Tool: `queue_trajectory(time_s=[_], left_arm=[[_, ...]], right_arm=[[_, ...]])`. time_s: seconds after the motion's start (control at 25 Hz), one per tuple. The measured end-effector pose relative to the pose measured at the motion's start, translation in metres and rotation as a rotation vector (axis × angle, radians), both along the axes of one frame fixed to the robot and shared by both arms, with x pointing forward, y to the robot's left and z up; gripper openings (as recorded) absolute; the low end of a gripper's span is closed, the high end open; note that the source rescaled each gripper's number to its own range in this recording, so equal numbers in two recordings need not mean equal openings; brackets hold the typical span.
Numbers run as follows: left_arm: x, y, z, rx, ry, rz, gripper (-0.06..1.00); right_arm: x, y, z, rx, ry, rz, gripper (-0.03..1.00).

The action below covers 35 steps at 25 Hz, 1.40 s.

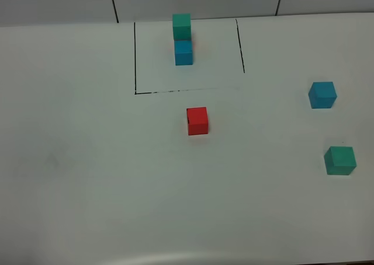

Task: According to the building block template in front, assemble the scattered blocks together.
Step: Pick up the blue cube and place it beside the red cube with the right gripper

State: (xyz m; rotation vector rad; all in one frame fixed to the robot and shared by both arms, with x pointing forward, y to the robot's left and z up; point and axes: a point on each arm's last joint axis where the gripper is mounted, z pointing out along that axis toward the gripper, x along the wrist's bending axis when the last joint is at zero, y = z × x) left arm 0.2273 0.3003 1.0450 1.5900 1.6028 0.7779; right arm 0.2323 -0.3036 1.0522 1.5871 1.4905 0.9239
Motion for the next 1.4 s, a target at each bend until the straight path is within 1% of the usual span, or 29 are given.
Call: queue_trajectory(time_s=[0.64, 0.72, 0.8, 0.92, 1.12, 1.24, 1.32, 1.4], left_arm=[[0.0, 0.0, 0.0, 0.0, 0.001, 0.0, 0.7], [0.0, 0.0, 0.0, 0.0, 0.001, 0.0, 0.7], [0.0, 0.0, 0.0, 0.0, 0.001, 0.0, 0.7], [0.0, 0.0, 0.0, -0.001, 0.001, 0.0, 0.7], [0.0, 0.0, 0.0, -0.001, 0.001, 0.0, 0.7], [0.0, 0.0, 0.0, -0.001, 0.001, 0.0, 0.7], [0.0, 0.0, 0.0, -0.001, 0.001, 0.0, 0.7], [0.0, 0.0, 0.0, -0.001, 0.001, 0.0, 0.7]], right_arm=[[0.0, 0.0, 0.0, -0.005, 0.001, 0.003, 0.75], [0.002, 0.0, 0.0, -0.009, 0.025, 0.005, 0.75], [0.008, 0.0, 0.001, -0.013, 0.067, 0.007, 0.75], [0.023, 0.0, 0.002, -0.015, 0.166, 0.009, 0.75], [0.054, 0.002, 0.016, -0.019, 0.31, 0.031, 0.76], [0.079, 0.003, 0.026, -0.03, 0.392, 0.052, 0.86], [0.1, 0.003, 0.027, -0.029, 0.462, 0.053, 0.95], [0.12, 0.003, 0.024, -0.026, 0.52, 0.055, 0.99]])
